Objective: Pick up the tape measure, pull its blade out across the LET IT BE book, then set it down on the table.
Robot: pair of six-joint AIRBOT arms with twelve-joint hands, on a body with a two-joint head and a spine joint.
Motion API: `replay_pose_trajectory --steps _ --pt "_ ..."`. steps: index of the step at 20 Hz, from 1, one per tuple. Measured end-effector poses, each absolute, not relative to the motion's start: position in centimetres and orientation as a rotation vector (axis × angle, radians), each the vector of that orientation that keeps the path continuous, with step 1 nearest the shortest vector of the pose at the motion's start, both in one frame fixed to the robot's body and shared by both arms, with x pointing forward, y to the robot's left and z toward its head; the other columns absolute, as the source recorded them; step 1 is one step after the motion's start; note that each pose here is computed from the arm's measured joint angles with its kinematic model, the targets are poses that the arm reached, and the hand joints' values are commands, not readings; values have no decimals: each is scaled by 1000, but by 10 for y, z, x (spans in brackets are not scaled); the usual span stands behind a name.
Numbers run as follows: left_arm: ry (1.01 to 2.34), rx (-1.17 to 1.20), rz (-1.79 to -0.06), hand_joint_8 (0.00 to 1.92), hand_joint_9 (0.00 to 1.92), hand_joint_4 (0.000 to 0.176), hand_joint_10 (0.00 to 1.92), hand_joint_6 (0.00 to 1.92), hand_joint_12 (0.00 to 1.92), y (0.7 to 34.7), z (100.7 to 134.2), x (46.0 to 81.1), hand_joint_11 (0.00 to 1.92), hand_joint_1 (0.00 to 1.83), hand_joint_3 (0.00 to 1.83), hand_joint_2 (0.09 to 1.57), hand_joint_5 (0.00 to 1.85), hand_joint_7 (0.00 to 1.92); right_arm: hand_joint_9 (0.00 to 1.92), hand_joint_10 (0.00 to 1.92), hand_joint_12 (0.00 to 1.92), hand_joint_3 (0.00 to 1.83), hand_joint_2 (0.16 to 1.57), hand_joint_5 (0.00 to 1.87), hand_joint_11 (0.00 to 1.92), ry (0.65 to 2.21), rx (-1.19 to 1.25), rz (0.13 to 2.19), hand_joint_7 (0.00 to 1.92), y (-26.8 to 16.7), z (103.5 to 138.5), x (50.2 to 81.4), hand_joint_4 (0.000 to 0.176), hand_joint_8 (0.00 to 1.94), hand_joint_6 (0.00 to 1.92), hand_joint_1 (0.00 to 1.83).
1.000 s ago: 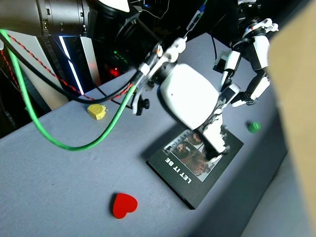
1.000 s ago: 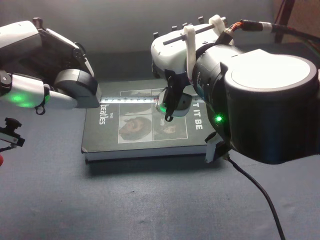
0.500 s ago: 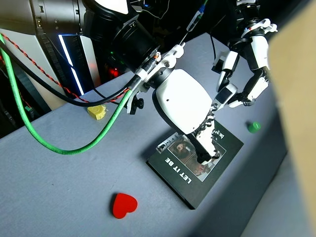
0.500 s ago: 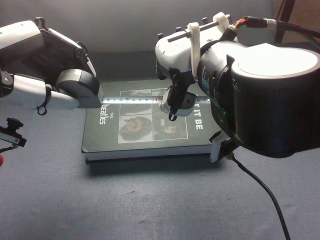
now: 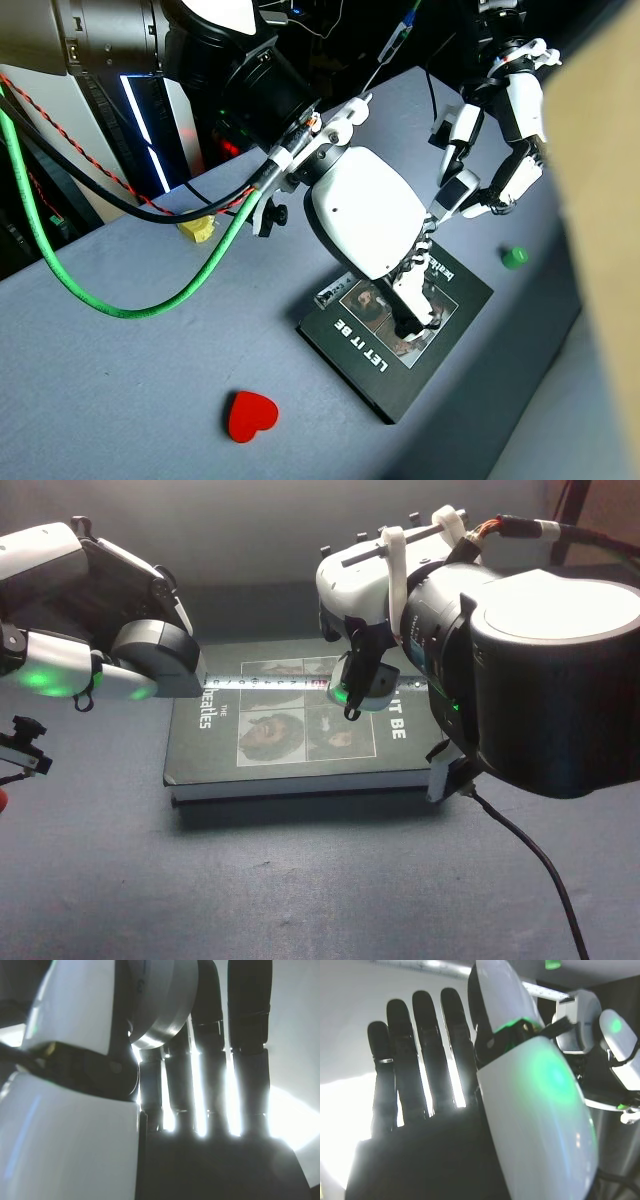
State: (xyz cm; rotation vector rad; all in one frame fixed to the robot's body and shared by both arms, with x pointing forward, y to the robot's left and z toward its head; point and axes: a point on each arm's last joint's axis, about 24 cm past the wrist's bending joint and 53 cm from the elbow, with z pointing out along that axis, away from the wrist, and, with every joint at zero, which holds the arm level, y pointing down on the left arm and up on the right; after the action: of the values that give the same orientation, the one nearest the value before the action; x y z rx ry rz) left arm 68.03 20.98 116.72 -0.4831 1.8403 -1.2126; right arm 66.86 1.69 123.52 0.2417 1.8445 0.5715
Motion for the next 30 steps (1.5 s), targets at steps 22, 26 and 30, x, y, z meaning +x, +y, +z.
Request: replay_pose_trajectory --steps 22,26,30 --pt "1835 -474 -1234 508 1165 0 913 678 697 207 1168 680 1163 1397 0 1035 1030 1215 625 11 1031 1 1139 713 158 1844 218 562 706 17 1230 665 0 12 14 952" --pt "1836 -474 -1235 509 1169 0 910 676 690 207 1168 679 1145 1397 0 1034 1037 1209 622 8 1031 1 1140 699 165 1843 220 560 686 16 1230 666 0 1 5 952" --pt "1836 -474 -1229 536 1169 0 903 654 693 209 1168 680 1152 1398 0 1034 1046 1201 637 13 1029 3 1146 698 166 1843 219 562 699 16 1230 666 0 6 4 938"
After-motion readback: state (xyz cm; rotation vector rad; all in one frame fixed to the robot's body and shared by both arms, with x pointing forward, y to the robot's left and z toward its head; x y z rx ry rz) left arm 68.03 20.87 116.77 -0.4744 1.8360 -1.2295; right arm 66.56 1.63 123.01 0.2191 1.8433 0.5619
